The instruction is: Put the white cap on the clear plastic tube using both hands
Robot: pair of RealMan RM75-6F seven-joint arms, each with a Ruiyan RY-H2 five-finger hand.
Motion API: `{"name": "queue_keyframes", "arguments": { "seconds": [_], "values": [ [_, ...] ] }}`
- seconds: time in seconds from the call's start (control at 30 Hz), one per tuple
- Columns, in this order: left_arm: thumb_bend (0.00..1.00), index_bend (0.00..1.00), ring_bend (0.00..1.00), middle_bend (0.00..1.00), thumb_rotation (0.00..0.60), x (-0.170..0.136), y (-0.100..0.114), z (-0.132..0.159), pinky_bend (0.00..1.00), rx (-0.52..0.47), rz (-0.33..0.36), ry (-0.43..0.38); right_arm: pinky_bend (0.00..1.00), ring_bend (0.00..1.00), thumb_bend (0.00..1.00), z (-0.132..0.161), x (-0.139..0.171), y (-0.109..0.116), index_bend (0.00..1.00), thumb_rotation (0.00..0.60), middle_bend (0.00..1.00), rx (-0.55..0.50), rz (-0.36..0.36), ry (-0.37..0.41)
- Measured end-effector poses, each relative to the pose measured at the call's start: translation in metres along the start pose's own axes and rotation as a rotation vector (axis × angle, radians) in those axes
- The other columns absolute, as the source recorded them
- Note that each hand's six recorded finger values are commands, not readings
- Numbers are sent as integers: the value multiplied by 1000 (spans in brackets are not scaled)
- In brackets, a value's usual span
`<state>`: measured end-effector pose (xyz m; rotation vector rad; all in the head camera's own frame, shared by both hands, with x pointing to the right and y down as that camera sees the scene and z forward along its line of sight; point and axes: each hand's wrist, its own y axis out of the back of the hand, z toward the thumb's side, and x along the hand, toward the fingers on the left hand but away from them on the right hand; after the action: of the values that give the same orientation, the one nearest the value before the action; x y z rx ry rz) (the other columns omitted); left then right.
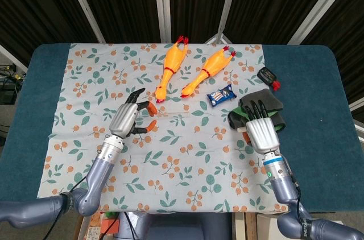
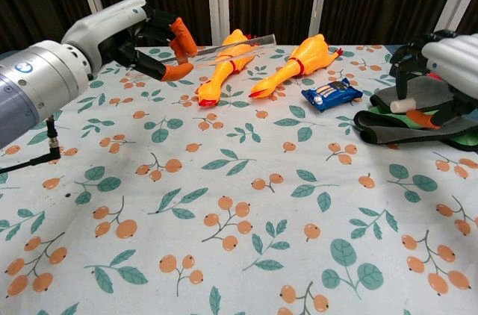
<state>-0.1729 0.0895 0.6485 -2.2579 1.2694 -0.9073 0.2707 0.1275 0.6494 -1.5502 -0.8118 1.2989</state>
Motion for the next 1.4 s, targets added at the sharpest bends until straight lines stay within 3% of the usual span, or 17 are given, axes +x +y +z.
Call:
{"name": "queue_keyframes", "arguments": {
  "seconds": [0.3,0.6,0.93,1.4],
  "values": [
    [607,683,58,535,600,10,-21,-3,0,-106,48,-23,14,71,398,-4,-19,37,639,600,203,-1,-127,7],
    [608,683,58,535,600,10,-38,-5,0,-144,90,-51,14,71,398,1,-30,56,639,600,203,10,-227,40],
    [605,684,58,535,600,15,-48,-3,0,-163,103,-33,14,71,398,21,-38,58,646,600,203,28,-293,77],
    [605,684,58,535,600,21,-50,-1,0,-173,125,7,14,71,398,54,-51,50,647,600,203,58,-322,125]
  ]
}}
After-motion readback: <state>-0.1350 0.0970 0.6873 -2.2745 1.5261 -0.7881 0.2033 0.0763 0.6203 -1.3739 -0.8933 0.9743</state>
